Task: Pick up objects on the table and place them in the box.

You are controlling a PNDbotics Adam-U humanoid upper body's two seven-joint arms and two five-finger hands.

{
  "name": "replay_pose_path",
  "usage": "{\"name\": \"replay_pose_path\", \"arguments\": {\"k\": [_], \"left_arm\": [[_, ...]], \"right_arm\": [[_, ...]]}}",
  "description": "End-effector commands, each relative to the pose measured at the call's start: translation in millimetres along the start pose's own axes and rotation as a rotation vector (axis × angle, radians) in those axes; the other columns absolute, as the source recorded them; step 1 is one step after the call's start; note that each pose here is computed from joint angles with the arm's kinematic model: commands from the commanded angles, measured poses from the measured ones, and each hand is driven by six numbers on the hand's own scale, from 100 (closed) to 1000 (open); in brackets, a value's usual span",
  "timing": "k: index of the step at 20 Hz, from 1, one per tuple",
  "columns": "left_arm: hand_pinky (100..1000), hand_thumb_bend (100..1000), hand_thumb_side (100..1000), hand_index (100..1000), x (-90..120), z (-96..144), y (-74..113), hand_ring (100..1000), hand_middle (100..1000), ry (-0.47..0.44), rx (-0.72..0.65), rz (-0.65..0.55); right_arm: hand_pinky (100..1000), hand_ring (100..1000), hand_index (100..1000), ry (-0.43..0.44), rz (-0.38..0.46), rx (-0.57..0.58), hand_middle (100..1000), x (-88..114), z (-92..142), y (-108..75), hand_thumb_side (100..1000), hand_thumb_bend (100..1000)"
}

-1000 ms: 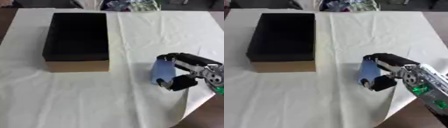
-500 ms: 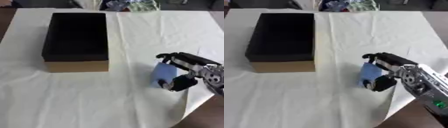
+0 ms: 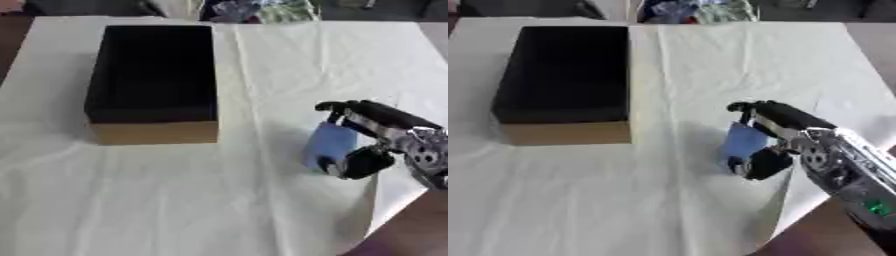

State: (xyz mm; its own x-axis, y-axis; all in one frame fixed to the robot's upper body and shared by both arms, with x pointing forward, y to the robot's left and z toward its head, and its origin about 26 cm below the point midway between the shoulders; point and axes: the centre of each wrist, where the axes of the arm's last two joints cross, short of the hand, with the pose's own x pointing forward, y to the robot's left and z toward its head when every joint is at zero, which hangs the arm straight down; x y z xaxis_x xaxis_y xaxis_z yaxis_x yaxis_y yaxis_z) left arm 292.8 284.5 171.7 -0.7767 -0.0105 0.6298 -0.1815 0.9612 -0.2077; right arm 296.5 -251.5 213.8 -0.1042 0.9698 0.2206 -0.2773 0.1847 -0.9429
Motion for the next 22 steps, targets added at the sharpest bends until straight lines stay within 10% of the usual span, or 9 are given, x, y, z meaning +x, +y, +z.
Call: {"name": "replay_pose_path", "arguments": {"k": [1, 12, 22], "left_arm": [[946, 100, 446, 821, 6, -5, -2.9, 686, 640, -0.032, -0.019, 0.009], [943, 100, 431, 821, 7, -7, -2.5, 686, 639, -0.036, -0.026, 0.008], [939, 100, 420, 820, 8, -8, -1.8, 685, 638, -0.034, -0.028, 0.007]], "right_arm": [[764, 574, 970, 0.009, -0.006, -0.033, 674, 1, 3, -7.8, 100, 127], [763, 570, 946, -0.09, 0.012, -0.115, 660, 16, 5, -38.4, 100, 104], [772, 574, 926, -0.231, 0.104, -0.227, 659, 71, 18, -97.1, 100, 110]]}}
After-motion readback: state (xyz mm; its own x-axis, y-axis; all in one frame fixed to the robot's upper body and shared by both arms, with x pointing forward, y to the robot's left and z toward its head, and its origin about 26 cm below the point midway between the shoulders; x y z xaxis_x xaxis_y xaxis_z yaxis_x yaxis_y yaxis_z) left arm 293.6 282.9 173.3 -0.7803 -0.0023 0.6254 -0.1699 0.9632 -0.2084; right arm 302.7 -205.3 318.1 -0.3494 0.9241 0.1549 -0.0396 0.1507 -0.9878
